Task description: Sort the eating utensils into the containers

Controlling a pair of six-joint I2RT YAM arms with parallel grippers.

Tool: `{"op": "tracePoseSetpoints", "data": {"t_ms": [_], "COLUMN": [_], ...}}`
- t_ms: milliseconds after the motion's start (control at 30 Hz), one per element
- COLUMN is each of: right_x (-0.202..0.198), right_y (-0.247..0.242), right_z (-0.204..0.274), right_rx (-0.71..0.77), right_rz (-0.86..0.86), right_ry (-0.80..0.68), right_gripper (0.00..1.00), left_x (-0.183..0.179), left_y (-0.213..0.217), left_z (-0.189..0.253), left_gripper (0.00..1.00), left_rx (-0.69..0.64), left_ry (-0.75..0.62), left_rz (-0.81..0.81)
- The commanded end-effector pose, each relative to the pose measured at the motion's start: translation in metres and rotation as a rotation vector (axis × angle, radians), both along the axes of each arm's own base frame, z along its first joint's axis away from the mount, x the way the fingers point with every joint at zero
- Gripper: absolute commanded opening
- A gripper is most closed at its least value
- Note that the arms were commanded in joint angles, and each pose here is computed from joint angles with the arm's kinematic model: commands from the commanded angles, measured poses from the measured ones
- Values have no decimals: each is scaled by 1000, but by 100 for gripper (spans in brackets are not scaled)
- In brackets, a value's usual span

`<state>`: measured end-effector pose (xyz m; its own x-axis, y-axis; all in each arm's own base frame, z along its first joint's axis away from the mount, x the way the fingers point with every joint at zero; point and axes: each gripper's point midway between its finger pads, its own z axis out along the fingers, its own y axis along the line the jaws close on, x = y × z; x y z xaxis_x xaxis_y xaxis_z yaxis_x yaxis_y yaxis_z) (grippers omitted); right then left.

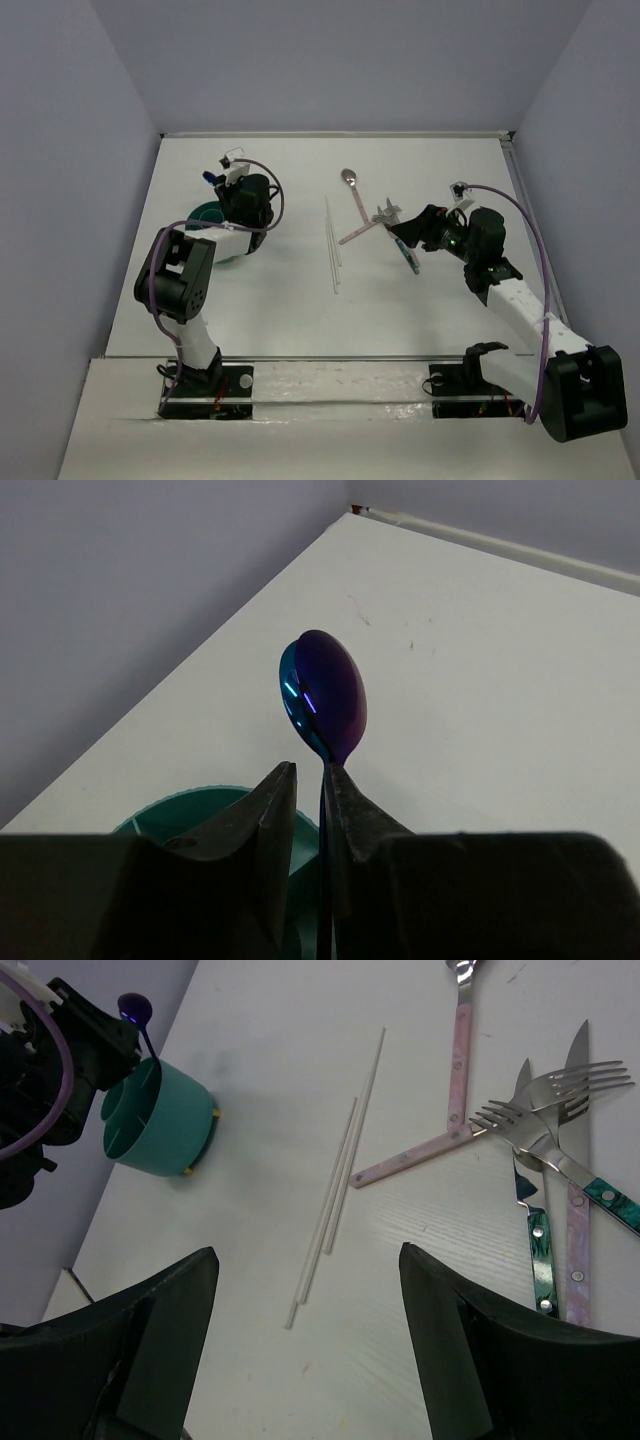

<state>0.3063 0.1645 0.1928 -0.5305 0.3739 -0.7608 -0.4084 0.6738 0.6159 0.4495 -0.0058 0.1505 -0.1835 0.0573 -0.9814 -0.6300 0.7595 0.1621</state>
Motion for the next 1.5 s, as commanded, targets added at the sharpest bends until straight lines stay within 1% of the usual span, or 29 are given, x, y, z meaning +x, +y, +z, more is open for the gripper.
{"op": "tracePoseSetpoints", "data": {"t_ms": [0,67,100,133,167,233,367,433,467,500,533,567,600,667,700,733,767,800,867,933,1000,1067,1100,1133,1167,1200,1333,1367,1467], "right_x": [7,7,7,7,8,9,12,13,14,15,16,17,17,18,21,22,23,26,30,35,34,43,47,52,56,65,81,94,106], "right_y": [3,3,3,3,3,2,-2,-4,-6,-7,-8,-9,-9,-9,-10,-10,-10,-10,-6,-7,5,11,19,21,22,25,25,29,31], "right_z": [27,26,26,26,24,24,21,20,18,17,16,15,13,11,7,4,2,-4,-12,-21,-28,-31,-25,-37,-41,-48,-67,-68,-76], "right_rx": [5,4,4,3,0,-4,-24,-35,-41,-48,-51,-55,-58,-60,-64,-68,-69,-76,-102,-150,-221,-278,-288,-303,-310,-338,-433,-452,-511], "right_rz": [11,11,8,9,7,3,-25,-36,-49,-56,-60,-63,-65,-70,-77,-79,-81,-81,-78,-108,-92,-110,-94,-89,-90,-95,-101,-98,-97], "right_ry": [-97,-96,-96,-97,-92,-91,-82,-75,-71,-66,-63,-58,-53,-48,-38,-28,-22,-2,17,42,50,73,67,101,114,140,208,209,236], "right_gripper": [79,79,79,79,79,79,79,79,79,79,79,79,79,79,79,79,79,78,78,77,72,71,70,69,66,62,62,62,62], "left_x": [-12,-15,-16,-17,-18,-20,-22,-29,-29,-36,-41,-43,-56,-70,-86,-94,-103,-120,-141,-155,-172,-182,-189,-192,-193,-197,-203,-204,-204], "left_y": [7,4,4,4,0,-3,-21,-32,-40,-47,-51,-62,-64,-79,-89,-95,-108,-107,-112,-113,-117,-122,-120,-119,-116,-113,-104,-102,-99], "left_z": [24,27,29,31,39,50,98,128,145,164,172,179,189,196,201,204,205,208,209,185,179,157,155,151,139,140,155,159,156], "left_gripper": [26,30,34,35,38,39,41,42,43,43,43,43,44,45,49,52,54,58,62,62,63,63,63,63,63,63,64,64,64], "left_rx": [-53,-59,-65,-70,-79,-84,-121,-147,-171,-197,-225,-260,-335,-416,-488,-518,-547,-567,-581,-567,-572,-573,-574,-573,-568,-568,-552,-549,-545], "left_ry": [-85,-91,-98,-105,-124,-141,-235,-278,-309,-320,-330,-332,-352,-353,-350,-347,-324,-312,-284,-193,-172,-111,-115,-115,-101,-121,-187,-202,-200], "left_rz": [54,45,44,38,25,15,-50,-99,-134,-171,-195,-261,-300,-404,-504,-556,-649,-688,-775,-808,-875,-919,-931,-933,-919,-918,-914,-913,-910]}}
